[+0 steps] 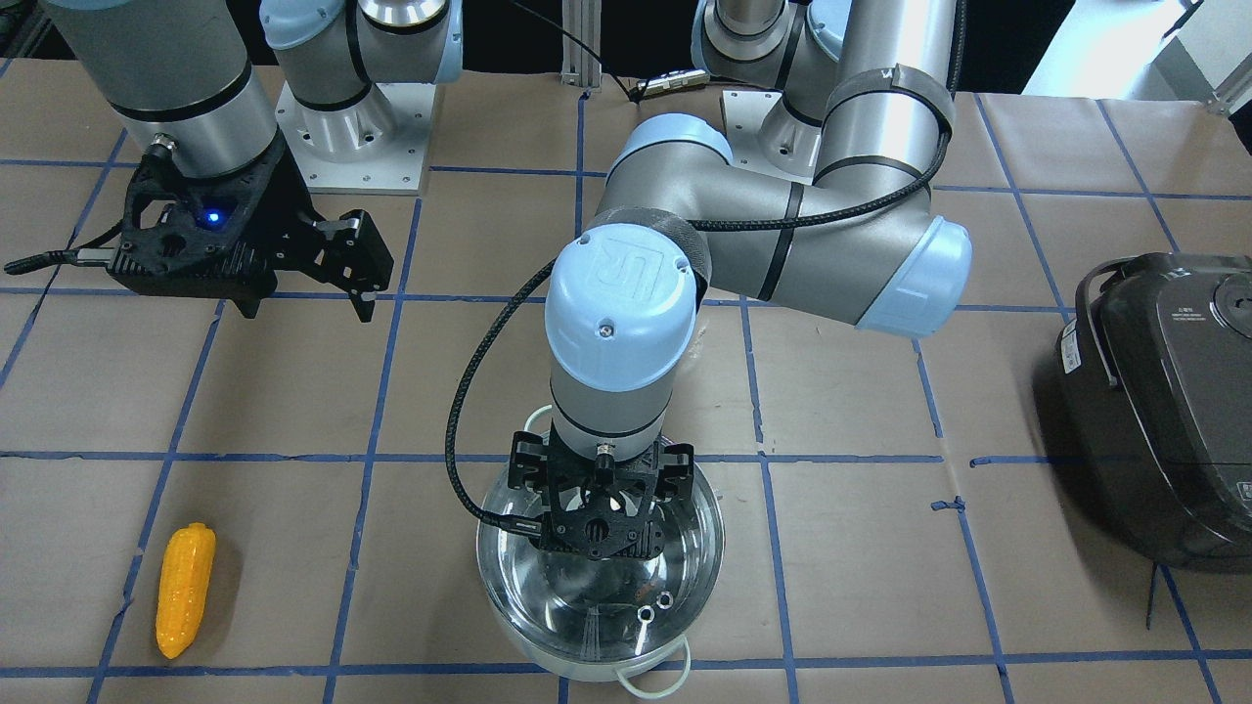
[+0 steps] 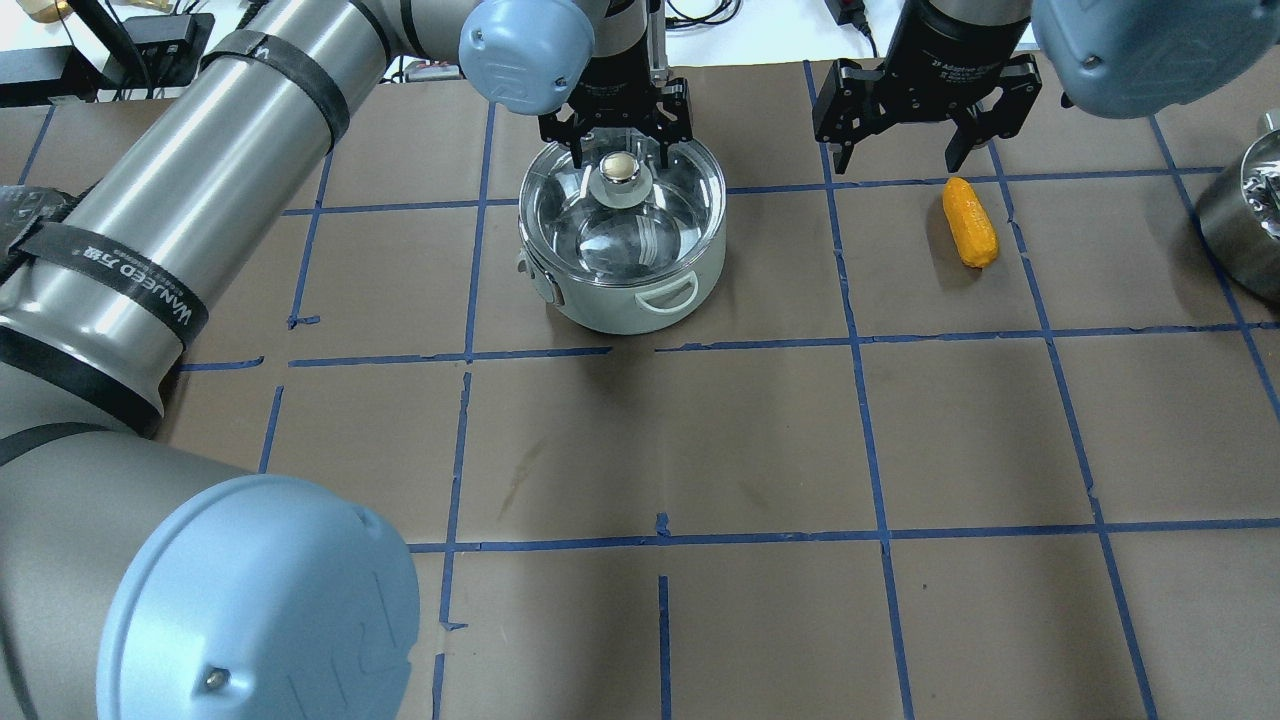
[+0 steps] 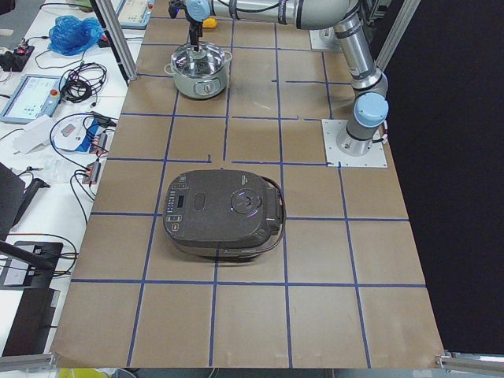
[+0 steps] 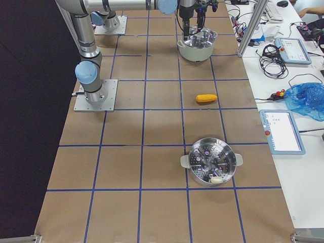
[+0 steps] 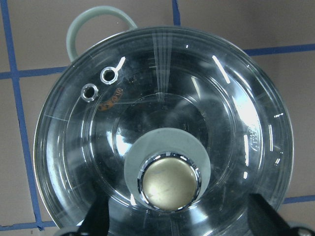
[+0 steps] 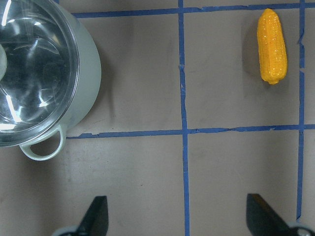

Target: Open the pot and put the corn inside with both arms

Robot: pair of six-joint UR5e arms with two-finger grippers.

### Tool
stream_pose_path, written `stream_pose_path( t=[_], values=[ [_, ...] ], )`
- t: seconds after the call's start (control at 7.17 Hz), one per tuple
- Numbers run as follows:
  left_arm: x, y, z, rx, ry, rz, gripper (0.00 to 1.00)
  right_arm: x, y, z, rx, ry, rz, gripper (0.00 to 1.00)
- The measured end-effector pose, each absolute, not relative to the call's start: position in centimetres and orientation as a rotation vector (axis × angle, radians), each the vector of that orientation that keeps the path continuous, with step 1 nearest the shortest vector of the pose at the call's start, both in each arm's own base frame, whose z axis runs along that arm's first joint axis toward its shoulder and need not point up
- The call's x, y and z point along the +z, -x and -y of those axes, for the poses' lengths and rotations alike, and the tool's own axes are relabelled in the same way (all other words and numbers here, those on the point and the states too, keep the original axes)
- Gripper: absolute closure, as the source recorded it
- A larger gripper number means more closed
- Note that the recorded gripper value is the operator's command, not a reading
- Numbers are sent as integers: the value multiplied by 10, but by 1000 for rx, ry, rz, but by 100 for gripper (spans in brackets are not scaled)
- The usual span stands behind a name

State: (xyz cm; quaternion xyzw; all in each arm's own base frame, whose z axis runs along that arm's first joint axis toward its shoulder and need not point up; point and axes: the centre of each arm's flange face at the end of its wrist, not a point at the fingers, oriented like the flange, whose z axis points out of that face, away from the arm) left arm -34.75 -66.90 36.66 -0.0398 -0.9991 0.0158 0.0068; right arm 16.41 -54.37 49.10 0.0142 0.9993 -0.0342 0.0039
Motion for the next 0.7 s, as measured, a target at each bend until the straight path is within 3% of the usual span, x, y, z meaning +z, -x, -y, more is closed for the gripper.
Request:
stream_pose_path(
  t=[0.42,0.56,0.7],
  values=[
    [353,347,674,49,158,3126,0,491,-164,543,-107,-43,-3136,0],
    [347,348,678,55,157,3125,11,491,-165,543,-109,-41,-3133,0],
    [344,348,680,63,155,3124,47,491,-165,544,-110,-39,-3132,0]
  ],
)
